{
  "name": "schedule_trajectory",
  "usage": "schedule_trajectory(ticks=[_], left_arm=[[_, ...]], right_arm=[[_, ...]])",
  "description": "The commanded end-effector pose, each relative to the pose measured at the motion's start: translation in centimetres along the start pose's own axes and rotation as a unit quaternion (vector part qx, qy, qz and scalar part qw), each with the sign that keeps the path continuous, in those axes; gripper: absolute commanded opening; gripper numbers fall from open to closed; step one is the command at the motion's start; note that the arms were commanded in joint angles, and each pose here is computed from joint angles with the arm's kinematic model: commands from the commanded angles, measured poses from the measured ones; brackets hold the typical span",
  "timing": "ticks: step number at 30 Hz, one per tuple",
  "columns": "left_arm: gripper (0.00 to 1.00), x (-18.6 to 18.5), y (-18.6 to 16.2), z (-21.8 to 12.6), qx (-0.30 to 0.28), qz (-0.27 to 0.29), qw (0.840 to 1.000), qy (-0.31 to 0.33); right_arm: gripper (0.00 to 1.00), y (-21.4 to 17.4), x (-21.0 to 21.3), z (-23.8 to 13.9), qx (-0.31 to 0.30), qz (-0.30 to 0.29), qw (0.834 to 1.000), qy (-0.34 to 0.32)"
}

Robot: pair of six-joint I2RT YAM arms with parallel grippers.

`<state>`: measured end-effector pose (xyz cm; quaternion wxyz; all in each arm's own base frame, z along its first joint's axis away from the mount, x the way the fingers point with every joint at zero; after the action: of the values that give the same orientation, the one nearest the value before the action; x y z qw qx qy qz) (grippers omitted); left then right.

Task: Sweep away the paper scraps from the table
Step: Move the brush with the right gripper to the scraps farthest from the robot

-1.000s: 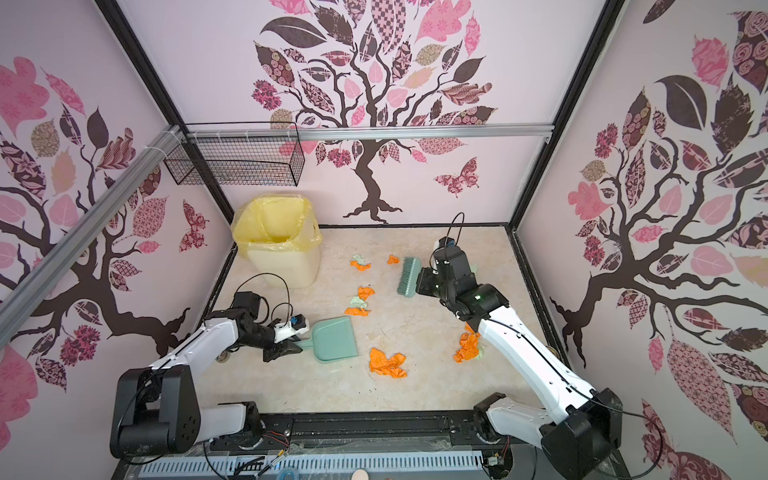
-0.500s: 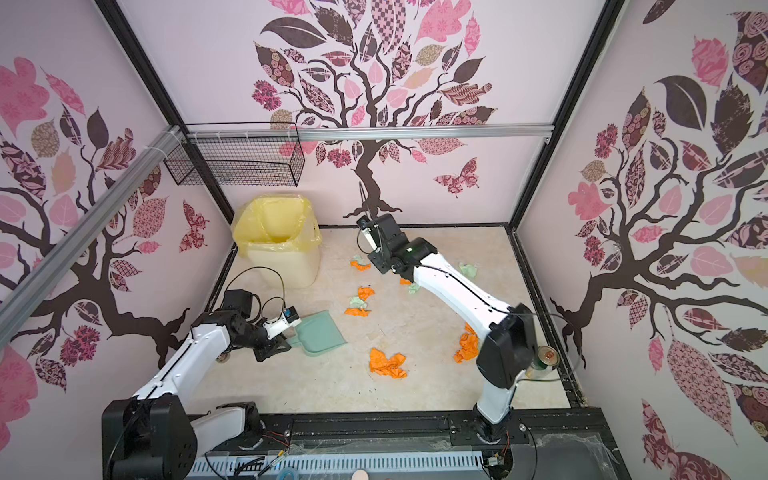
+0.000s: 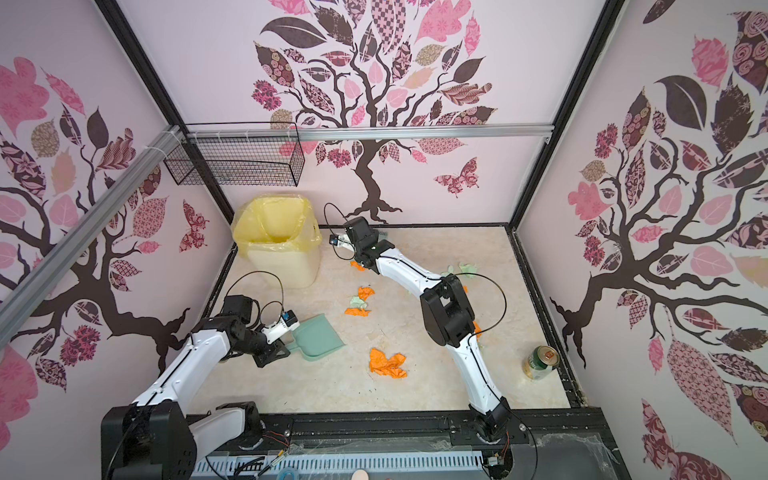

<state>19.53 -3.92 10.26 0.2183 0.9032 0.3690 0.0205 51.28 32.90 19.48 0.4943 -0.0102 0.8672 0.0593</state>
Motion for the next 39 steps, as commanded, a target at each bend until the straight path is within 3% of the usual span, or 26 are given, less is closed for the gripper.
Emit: schedule_trajectory(ticks=[1, 5, 15, 21, 29, 33, 39], left_arm=[[0.00, -0.3, -0.4, 0.8, -0.001, -0.014, 1.000, -0.016], [0.00, -0.2, -0.1, 1.0, -0.005, -0.018, 0.999, -0.026], [0.00, -0.1, 0.1, 1.3, -0.012, -0.017, 0.999, -0.028], [0.00, -0.1, 0.1, 1.6, -0.018, -0.016, 0.999, -0.031], [0.00, -0.2, 0.4, 1.5, -0.024, -0.015, 0.999, -0.034], [0.00, -0.1, 0.4, 1.5, -0.024, -0.014, 0.999, -0.034], [0.00, 0.2, 0.6, 1.5, -0.023, -0.012, 0.999, -0.031]], right_arm=[[0.00, 2.2, 1.4, 1.1, -0.053, -0.042, 0.998, 0.006], [0.00, 2.7, 4.0, 1.2, -0.084, -0.093, 0.992, 0.034], [0.00, 2.0, 9.4, -0.9, -0.104, -0.142, 0.978, 0.110], [0.00, 2.4, 11.0, -5.1, -0.101, -0.169, 0.973, 0.124], [0.00, 2.1, 13.3, -13.8, -0.063, -0.176, 0.965, 0.182], [0.00, 2.1, 14.1, -17.7, -0.028, -0.140, 0.967, 0.212], [0.00, 2.1, 9.1, -18.2, 0.010, -0.017, 0.996, 0.092]])
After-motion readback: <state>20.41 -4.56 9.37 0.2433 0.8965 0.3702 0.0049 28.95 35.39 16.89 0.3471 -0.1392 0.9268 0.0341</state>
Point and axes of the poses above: each gripper's point midway between its finger pads, its own z axis out along the fingers, its own x axis along the line the jaws close on, y = z × x, the point moved 4 cm from there along -z, back along the fingers, and after that the axes turned 7 degrees about -z, right-handed, at the moved point
